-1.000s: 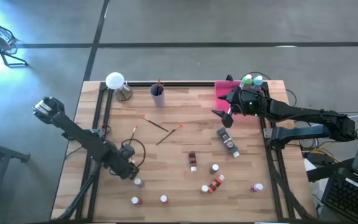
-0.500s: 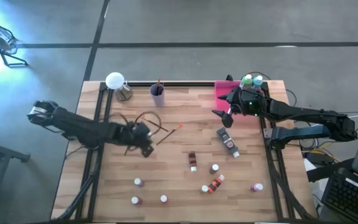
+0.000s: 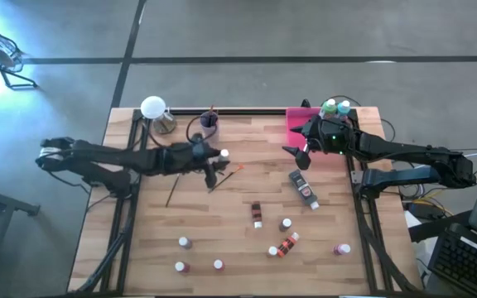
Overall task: Pick & Place Paint Supplies
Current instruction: Put the small gray paint bottle into the pink bin
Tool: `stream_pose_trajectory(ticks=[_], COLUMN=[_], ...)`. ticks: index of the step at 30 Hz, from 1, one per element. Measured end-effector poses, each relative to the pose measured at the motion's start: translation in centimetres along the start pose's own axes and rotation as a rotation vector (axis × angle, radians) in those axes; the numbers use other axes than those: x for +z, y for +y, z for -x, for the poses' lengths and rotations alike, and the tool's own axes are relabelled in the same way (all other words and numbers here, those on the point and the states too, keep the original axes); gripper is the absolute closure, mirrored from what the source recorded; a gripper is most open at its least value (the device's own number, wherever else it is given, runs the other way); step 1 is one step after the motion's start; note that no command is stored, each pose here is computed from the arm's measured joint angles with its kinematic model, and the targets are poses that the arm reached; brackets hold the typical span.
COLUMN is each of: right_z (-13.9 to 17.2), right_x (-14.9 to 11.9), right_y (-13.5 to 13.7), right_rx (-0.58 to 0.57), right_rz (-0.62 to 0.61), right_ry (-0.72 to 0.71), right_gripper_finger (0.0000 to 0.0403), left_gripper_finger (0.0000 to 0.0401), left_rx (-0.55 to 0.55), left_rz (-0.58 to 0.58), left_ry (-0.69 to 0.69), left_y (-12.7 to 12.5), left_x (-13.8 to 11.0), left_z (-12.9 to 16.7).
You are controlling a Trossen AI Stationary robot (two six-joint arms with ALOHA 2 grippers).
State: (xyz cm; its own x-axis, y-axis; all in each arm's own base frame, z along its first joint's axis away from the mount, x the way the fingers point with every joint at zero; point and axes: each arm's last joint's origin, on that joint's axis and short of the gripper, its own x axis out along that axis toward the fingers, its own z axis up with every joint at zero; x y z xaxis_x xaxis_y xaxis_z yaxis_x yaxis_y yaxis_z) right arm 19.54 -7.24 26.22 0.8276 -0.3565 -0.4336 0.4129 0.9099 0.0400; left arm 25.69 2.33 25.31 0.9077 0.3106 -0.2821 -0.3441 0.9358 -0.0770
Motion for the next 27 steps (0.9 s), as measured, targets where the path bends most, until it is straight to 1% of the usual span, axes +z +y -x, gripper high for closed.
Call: stream_pose_trajectory(ticks=[4, 12, 15, 17, 21, 24, 27], right_z=[0.0, 0.0, 0.0, -0.1, -0.2, -0.6, -1.1], right_x=[0.0, 0.0, 0.1, 0.2, 0.5, 0.6, 0.8], right_y=[0.0, 0.0, 0.0, 0.0, 0.1, 0.1, 0.4], right_rx=[0.0, 0.0, 0.001, 0.003, 0.007, 0.013, 0.036], right_rz=[0.002, 0.002, -0.006, -0.014, -0.085, -0.125, -0.2], right_ry=[0.0, -0.001, -0.007, -0.026, -0.049, -0.066, -0.09], right_gripper_finger=[0.004, 0.0039, 0.004, 0.0039, 0.004, 0.0039, 0.004], left_gripper_finger=[0.0242, 0.0242, 0.0242, 0.0242, 0.0242, 0.0242, 0.0242], left_rx=[-0.052, -0.136, -0.175, -0.218, -0.284, -0.305, -0.305], left_rz=[-0.055, -0.111, -0.129, -0.14, -0.146, -0.139, -0.136], left_ry=[-0.067, -0.159, -0.202, -0.228, -0.25, -0.248, -0.237], left_y=[0.6, 2.0, 2.1, 2.2, 2.5, 2.8, 3.0], left_x=[0.8, 1.9, 2.1, 1.9, 1.3, 1.1, 1.4], left_z=[-0.2, -0.4, -1.0, -1.7, -3.7, -5.4, -7.1])
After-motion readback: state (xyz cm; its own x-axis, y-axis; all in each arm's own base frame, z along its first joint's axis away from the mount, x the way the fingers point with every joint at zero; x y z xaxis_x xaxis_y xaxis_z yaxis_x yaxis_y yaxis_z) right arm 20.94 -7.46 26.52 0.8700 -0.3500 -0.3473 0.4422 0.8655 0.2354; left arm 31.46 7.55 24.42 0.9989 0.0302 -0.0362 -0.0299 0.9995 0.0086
